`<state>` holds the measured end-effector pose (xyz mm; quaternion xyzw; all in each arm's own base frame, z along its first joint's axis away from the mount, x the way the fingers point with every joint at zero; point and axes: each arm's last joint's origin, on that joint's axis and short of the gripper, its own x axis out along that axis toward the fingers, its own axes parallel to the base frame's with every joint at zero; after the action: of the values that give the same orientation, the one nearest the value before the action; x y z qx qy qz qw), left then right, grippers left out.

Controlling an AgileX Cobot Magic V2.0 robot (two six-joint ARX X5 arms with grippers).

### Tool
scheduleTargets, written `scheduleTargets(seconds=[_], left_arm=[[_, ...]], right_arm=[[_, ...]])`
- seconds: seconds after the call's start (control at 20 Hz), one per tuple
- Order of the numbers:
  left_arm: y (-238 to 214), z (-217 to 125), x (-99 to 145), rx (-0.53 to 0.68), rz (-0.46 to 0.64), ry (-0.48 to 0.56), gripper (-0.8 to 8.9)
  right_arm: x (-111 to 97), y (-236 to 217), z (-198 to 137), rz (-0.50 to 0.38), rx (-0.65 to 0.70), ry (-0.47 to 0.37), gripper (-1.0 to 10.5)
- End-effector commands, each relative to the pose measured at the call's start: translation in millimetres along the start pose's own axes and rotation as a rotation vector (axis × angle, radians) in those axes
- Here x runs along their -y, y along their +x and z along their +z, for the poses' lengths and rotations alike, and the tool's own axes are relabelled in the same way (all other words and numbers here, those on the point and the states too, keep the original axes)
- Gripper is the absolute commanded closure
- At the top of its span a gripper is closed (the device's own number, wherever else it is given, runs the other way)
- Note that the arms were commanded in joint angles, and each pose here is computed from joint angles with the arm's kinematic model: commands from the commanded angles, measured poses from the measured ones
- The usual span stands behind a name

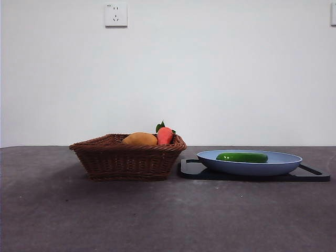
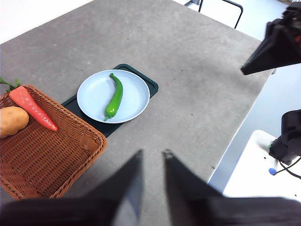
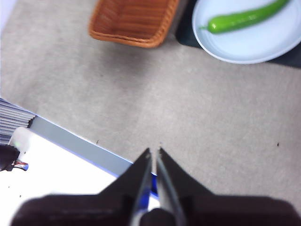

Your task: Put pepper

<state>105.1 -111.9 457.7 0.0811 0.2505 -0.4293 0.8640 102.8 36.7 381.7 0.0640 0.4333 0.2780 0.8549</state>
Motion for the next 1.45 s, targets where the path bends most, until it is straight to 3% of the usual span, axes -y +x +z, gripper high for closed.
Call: scheduleTargets(seconds=[0.05, 0.15, 0.8, 0.9, 1.15, 1.25, 1.45], left_arm=[[-1, 4, 1, 0.013, -0.002, 0.018, 8.06], [-1, 4, 1, 0.014, -0.002, 0.018, 8.06], [-1, 4, 1, 0.018, 0.002, 0.048, 8.06], [-5, 7, -4, 0.060, 0.084, 0.082, 8.06], [-45, 12, -30, 0.335, 0.343, 0.108, 8.05], [-61, -2, -34, 0.445, 0.433, 0.114, 8.06], [-71, -56, -40, 0.627, 0.739, 0.155, 8.05]], right_arm=[[-3, -5, 1, 0.004, 0.026, -0.027, 9.4], [-3, -6, 1, 0.005, 0.029, 0.006, 9.4], [-2, -5, 2, -0.002, 0.026, 0.010, 9.4], [-2, -5, 2, -0.002, 0.026, 0.010, 9.4], [-2, -5, 2, -0.002, 0.026, 0.010, 9.4], [-2, -5, 2, -0.002, 0.026, 0.010, 9.4], [-2, -5, 2, -0.002, 0.026, 0.010, 9.4]])
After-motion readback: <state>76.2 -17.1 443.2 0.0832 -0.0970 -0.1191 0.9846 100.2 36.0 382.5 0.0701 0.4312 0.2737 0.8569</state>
